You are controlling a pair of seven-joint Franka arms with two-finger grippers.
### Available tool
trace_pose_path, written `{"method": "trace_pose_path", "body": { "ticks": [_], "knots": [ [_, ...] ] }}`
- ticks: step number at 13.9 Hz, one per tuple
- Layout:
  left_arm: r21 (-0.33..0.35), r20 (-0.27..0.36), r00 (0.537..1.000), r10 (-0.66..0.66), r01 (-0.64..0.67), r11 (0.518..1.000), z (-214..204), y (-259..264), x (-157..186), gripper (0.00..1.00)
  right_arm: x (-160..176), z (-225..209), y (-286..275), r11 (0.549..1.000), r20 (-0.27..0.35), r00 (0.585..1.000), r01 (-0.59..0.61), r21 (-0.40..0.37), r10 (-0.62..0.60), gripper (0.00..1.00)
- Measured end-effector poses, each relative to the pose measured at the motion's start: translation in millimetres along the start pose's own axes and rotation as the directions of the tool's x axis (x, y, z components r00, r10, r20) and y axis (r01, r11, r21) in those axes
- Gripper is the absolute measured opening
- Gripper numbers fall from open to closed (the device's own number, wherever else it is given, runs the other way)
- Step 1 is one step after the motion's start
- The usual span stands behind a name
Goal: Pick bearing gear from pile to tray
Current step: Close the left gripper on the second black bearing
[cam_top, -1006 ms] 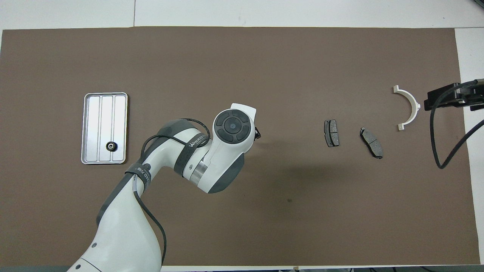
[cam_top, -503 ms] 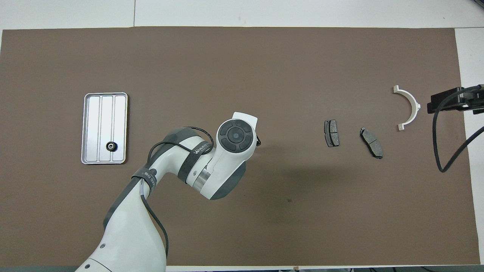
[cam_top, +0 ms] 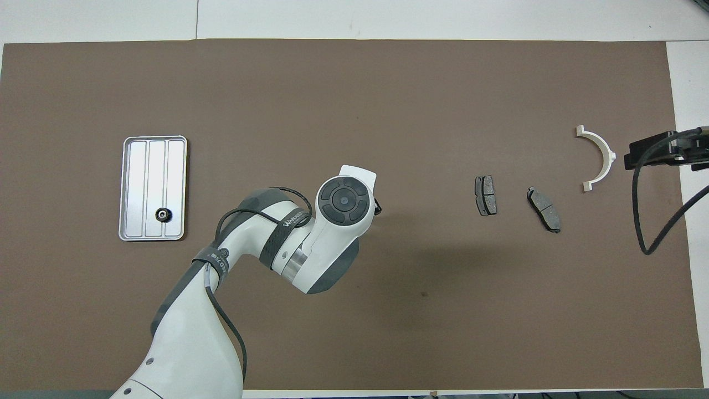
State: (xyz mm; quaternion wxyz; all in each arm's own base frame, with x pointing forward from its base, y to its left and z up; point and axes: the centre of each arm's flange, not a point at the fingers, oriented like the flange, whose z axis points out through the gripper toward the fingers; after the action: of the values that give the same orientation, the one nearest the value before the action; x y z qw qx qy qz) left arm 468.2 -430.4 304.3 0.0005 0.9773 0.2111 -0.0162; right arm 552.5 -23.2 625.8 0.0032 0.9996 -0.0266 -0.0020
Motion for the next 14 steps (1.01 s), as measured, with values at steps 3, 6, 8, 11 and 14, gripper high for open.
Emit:
{"method": "trace_pose_path", "body": {
  "ticks": [3, 6, 8, 11, 14],
  "knots": [
    [-0.009, -0.004, 1.000, -0.001, 0.001, 1.000, -0.1, 0.4, 0.7, 0.80, -0.2, 0.4, 1.0, 1.000, 0.002, 1.000, -0.002, 0.000, 0.002, 1.00],
    [-0.014, -0.007, 1.000, -0.001, 0.001, 1.000, 0.0, 0.7, 0.9, 0.80, -0.3, 0.5, 1.1, 1.000, 0.002, 1.000, -0.002, 0.000, 0.002, 1.00],
    [-0.015, -0.007, 1.000, -0.001, 0.001, 1.000, 0.6, 0.5, 0.8, 0.73, -0.3, 0.4, 1.1, 1.000, 0.002, 1.000, -0.002, 0.000, 0.002, 1.00],
    [-0.009, -0.005, 1.000, -0.001, 0.001, 1.000, 4.1, -1.4, -0.3, 0.72, -0.4, 0.3, 1.6, 1.000, 0.002, 1.000, -0.003, 0.000, 0.003, 1.00],
    [-0.007, -0.004, 1.000, 0.000, 0.000, 1.000, 6.2, -2.2, -1.4, 0.70, -0.6, -0.1, 1.9, 1.000, 0.001, 1.000, -0.003, 0.000, 0.003, 1.00]
  ]
}}
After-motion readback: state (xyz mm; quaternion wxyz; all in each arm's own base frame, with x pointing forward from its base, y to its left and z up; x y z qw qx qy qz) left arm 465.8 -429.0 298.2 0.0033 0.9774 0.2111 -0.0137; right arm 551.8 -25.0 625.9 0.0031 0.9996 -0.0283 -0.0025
